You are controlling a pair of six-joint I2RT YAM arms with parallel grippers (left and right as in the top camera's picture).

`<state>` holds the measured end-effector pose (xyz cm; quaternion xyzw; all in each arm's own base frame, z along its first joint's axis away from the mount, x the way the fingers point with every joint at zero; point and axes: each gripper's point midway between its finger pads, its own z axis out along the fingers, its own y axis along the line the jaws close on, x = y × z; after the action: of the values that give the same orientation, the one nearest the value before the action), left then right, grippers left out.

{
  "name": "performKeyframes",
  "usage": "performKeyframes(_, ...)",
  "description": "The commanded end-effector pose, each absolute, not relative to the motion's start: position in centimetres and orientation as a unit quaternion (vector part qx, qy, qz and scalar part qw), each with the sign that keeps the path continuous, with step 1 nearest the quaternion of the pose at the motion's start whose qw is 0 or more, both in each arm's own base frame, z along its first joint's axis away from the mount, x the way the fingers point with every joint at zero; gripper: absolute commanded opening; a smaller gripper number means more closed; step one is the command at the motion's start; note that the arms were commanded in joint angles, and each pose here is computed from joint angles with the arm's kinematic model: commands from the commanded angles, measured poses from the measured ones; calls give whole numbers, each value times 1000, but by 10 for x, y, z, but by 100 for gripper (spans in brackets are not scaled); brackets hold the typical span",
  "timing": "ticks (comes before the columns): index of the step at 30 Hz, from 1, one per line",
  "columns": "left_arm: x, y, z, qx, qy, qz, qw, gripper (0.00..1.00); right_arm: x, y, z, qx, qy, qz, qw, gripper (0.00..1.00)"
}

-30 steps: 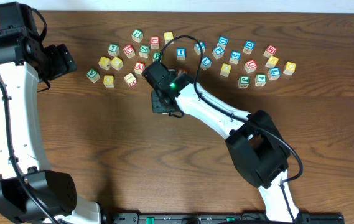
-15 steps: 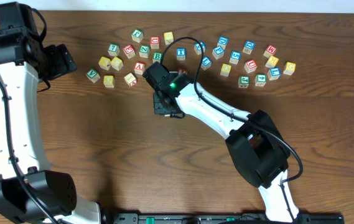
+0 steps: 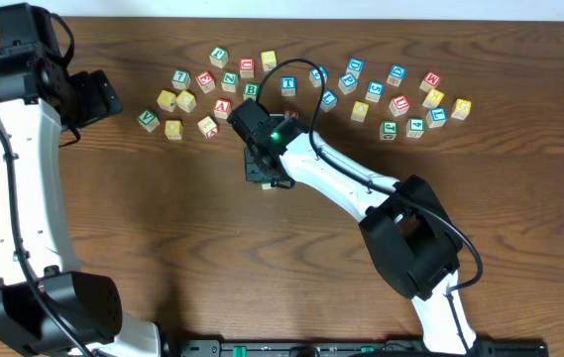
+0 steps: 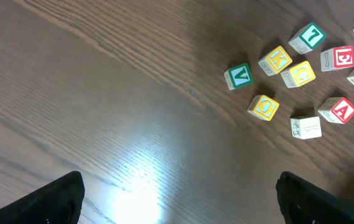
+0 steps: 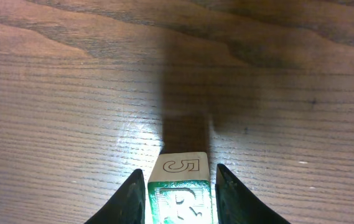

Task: Spell out ROBOT
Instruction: 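Carry the green R block toward the table center with right gripper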

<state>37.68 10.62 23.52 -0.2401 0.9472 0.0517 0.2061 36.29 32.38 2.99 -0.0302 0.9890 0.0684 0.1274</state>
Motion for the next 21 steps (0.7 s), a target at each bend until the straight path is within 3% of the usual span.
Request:
performKeyframes(1,378,107,233,-241,948,54,202,98,365,324,30,-19,989,65,132,32)
performKeyframes(21,378,107,233,-241,948,54,202,98,356,326,16,-23,992,57,113,27)
